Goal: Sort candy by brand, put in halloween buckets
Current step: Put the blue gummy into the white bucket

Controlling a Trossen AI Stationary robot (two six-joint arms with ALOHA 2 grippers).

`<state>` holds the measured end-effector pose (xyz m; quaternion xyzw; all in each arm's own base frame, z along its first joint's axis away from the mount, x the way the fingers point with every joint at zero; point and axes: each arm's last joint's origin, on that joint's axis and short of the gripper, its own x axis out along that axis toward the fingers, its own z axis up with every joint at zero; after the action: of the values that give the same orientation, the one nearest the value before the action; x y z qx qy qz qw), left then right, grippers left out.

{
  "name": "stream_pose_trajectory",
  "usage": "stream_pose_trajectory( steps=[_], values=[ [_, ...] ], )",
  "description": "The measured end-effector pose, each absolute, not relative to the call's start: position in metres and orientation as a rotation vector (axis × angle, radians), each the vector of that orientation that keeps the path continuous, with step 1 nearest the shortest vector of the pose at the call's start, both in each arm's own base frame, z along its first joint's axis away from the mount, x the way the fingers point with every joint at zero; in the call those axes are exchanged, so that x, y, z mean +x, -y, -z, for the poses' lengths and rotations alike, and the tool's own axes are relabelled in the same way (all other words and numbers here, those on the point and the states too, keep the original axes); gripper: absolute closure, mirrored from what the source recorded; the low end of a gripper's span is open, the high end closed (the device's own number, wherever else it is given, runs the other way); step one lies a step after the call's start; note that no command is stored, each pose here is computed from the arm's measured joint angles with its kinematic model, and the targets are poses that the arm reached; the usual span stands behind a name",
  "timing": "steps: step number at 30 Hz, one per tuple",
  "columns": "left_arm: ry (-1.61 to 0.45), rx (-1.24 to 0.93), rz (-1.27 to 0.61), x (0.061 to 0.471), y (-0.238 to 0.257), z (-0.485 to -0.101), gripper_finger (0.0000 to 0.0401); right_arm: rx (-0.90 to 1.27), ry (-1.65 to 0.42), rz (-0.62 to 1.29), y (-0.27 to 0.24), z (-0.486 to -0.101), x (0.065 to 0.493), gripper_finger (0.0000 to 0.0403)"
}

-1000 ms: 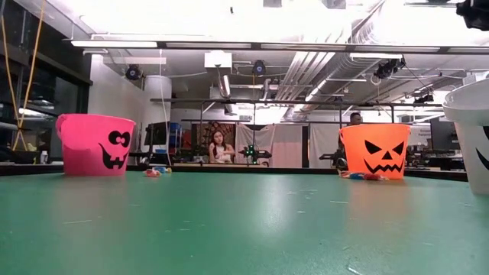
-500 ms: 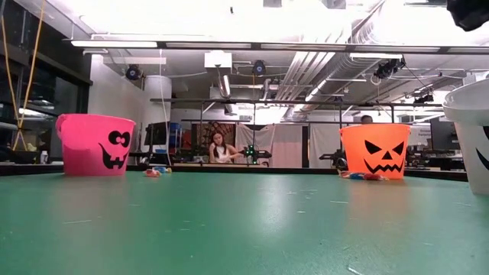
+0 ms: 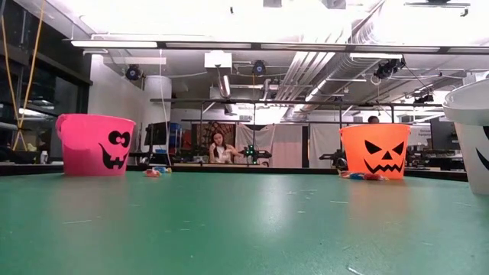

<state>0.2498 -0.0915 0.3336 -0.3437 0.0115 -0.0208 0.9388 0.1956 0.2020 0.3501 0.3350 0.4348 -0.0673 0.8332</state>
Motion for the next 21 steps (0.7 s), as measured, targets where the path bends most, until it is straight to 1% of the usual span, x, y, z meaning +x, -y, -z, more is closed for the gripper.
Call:
stream_pose_trajectory(
  steps=[3, 5, 7, 10, 14, 19, 21],
  values=[
    [-0.024, -0.701, 0.041, 0.250, 0.091, -0.333, 0.0204, 0.685, -1.105, 0.045, -0.230, -0.330, 0.213, 0.0138],
    [-0.025, -0.701, 0.041, 0.250, 0.091, -0.333, 0.0204, 0.657, -1.256, 0.023, -0.248, -0.310, 0.220, 0.0142],
    [-0.025, -0.701, 0.039, 0.250, 0.091, -0.333, 0.0204, 0.605, -1.415, 0.041, -0.265, -0.286, 0.222, 0.0144],
    [-0.028, -0.699, 0.038, 0.250, 0.091, -0.333, 0.0204, 0.528, -1.591, 0.198, -0.279, -0.254, 0.216, 0.0144],
    [-0.045, -0.692, 0.030, 0.250, 0.091, -0.331, 0.0204, 0.437, -1.733, 0.389, -0.292, -0.221, 0.208, 0.0144],
    [-0.053, -0.688, 0.027, 0.250, 0.091, -0.330, 0.0204, 0.466, -1.752, 0.548, -0.302, -0.202, 0.208, 0.0144],
    [-0.053, -0.688, 0.027, 0.250, 0.091, -0.330, 0.0204, 0.469, -1.739, 0.643, -0.302, -0.199, 0.205, 0.0144]
  ],
)
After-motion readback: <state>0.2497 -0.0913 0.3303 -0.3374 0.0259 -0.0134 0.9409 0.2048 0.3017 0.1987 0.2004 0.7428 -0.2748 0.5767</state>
